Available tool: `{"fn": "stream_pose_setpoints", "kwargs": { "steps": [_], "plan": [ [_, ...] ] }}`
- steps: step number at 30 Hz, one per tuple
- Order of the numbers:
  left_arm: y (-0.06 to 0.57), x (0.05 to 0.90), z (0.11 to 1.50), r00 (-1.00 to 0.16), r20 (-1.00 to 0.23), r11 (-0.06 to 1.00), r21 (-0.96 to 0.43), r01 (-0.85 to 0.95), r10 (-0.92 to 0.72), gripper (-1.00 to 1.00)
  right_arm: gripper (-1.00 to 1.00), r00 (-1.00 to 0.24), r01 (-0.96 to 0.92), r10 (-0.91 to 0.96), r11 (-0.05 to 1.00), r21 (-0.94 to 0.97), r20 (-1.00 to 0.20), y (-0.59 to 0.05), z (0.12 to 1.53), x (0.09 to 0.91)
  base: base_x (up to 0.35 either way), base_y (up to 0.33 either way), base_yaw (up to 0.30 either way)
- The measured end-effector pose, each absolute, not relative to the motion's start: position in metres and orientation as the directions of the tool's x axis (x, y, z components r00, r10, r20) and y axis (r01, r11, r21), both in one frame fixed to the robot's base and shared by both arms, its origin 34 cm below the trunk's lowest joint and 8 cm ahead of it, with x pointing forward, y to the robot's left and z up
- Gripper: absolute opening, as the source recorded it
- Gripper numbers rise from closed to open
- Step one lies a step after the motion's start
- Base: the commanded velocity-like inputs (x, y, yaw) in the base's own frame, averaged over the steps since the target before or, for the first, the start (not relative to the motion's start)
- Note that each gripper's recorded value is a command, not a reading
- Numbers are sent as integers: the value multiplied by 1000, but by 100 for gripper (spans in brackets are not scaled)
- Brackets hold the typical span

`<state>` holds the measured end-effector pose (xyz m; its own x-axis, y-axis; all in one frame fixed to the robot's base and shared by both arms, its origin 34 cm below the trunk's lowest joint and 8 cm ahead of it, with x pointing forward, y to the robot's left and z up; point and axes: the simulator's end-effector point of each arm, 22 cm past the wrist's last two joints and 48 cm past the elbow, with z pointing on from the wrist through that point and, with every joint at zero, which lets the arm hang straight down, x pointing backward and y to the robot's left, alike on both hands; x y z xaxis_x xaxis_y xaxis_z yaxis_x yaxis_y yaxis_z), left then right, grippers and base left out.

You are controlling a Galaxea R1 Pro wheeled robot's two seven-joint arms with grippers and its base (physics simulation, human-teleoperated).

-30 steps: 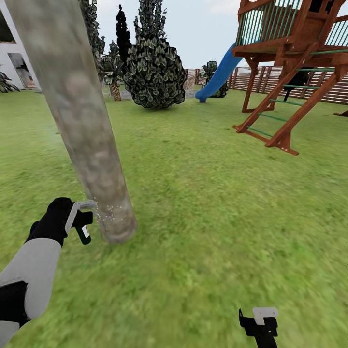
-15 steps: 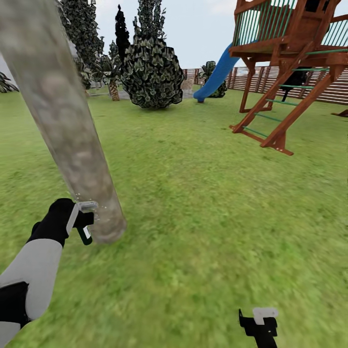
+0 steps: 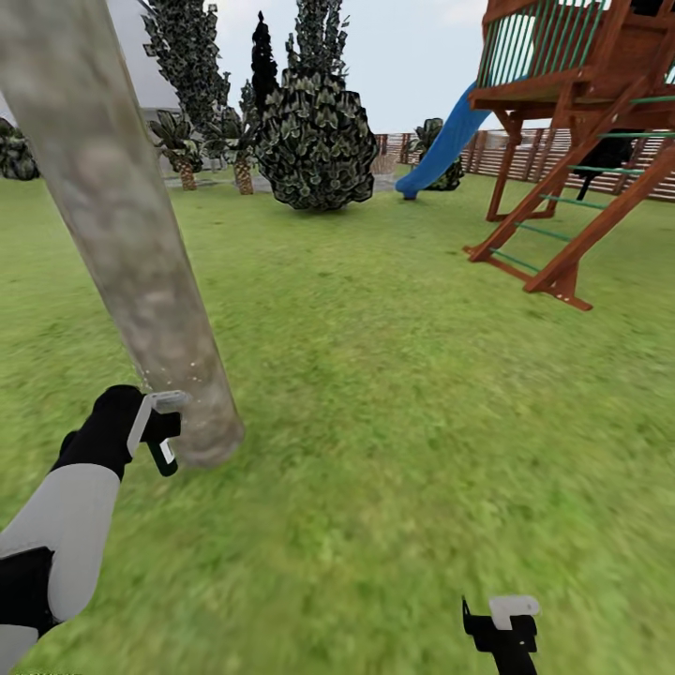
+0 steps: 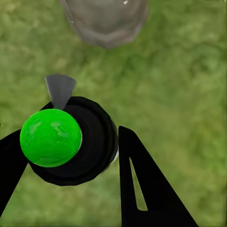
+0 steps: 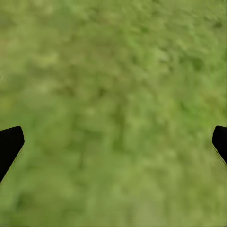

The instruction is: In the garden, pick up the pesticide atomizer on the floor and spray pesticide onto both trees until each tree trunk is fully covered.

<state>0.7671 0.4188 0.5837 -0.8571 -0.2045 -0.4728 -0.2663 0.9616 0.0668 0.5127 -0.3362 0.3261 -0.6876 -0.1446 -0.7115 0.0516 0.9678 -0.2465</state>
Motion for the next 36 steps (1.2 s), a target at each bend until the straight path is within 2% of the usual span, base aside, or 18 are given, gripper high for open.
{"fn": "stream_pose_setpoints", "kwargs": {
  "steps": [9, 19, 26, 36],
  "plan": [
    [419, 766, 583, -858, -471, 962, 69, -266, -203, -100, 100, -687, 53, -143, 968, -247, -712, -337, 326, 513, 235, -187, 52],
    [424, 766, 583, -857, -472, 960, 74, -271, -205, -100, 100, -688, 52, -144, 968, -247, -711, -336, 326, 513, 9, -275, 8],
    [423, 766, 583, -858, -471, 960, 76, -269, -203, -100, 100, -688, 51, -144, 968, -245, -712, -335, 326, 513, 55, -274, 240],
    [417, 764, 578, -863, -462, 962, 71, -265, -203, -100, 100, -688, 51, -144, 968, -246, -711, -336, 326, 513, 205, -225, 237]
  ]
}}
